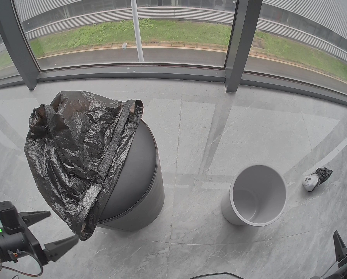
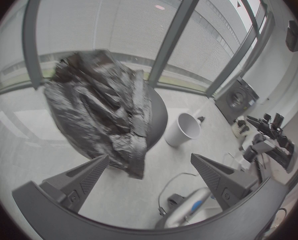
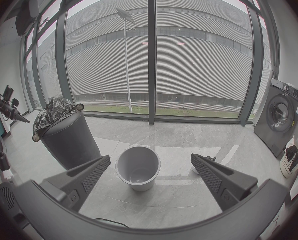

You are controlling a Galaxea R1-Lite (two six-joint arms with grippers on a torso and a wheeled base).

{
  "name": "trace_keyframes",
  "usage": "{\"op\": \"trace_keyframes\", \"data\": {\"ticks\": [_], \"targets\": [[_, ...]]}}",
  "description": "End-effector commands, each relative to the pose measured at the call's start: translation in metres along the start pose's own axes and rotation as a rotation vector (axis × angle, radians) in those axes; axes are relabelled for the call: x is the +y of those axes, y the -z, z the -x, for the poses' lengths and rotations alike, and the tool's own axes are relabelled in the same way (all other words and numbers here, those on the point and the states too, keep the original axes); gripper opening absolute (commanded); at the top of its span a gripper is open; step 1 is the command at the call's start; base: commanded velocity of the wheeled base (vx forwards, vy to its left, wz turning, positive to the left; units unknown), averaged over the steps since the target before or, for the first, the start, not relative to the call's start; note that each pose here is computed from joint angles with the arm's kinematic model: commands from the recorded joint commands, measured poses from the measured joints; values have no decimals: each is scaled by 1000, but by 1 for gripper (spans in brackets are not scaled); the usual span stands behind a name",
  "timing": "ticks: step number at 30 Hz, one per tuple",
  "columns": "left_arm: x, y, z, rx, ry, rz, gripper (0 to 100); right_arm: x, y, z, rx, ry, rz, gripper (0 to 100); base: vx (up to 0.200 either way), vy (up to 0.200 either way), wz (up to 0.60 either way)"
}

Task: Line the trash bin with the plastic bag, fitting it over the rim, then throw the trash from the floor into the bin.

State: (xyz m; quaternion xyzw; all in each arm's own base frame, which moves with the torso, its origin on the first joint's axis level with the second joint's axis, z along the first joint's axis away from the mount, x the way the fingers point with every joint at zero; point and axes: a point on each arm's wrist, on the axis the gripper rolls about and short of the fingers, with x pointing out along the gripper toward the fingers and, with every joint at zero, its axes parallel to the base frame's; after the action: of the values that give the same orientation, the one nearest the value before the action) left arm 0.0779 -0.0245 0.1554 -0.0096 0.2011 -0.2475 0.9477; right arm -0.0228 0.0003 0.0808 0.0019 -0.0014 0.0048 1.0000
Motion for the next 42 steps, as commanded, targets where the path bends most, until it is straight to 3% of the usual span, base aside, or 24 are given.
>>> {"op": "trace_keyframes", "data": {"ticks": [1, 5, 15, 36, 37, 42], "targets": [[-2, 2, -39, 215, 106, 23, 100, 0, 5, 0, 4, -1, -1, 100, 0, 0, 0], [0, -2, -48, 237, 95, 29, 100, 0, 5, 0, 4, -1, -1, 100, 0, 0, 0], [7, -10, -62, 261, -38, 26, 100, 0, 5, 0, 4, -1, -1, 100, 0, 0, 0], [17, -21, -88, 305, -108, 39, 100, 0, 5, 0, 4, 0, -2, 100, 0, 0, 0], [17, -21, -88, 305, -113, 38, 0, 0, 5, 0, 4, 0, -2, 100, 0, 0, 0], [17, -23, -89, 281, -105, 37, 0, 0, 5, 0, 4, 0, -2, 100, 0, 0, 0]]}}
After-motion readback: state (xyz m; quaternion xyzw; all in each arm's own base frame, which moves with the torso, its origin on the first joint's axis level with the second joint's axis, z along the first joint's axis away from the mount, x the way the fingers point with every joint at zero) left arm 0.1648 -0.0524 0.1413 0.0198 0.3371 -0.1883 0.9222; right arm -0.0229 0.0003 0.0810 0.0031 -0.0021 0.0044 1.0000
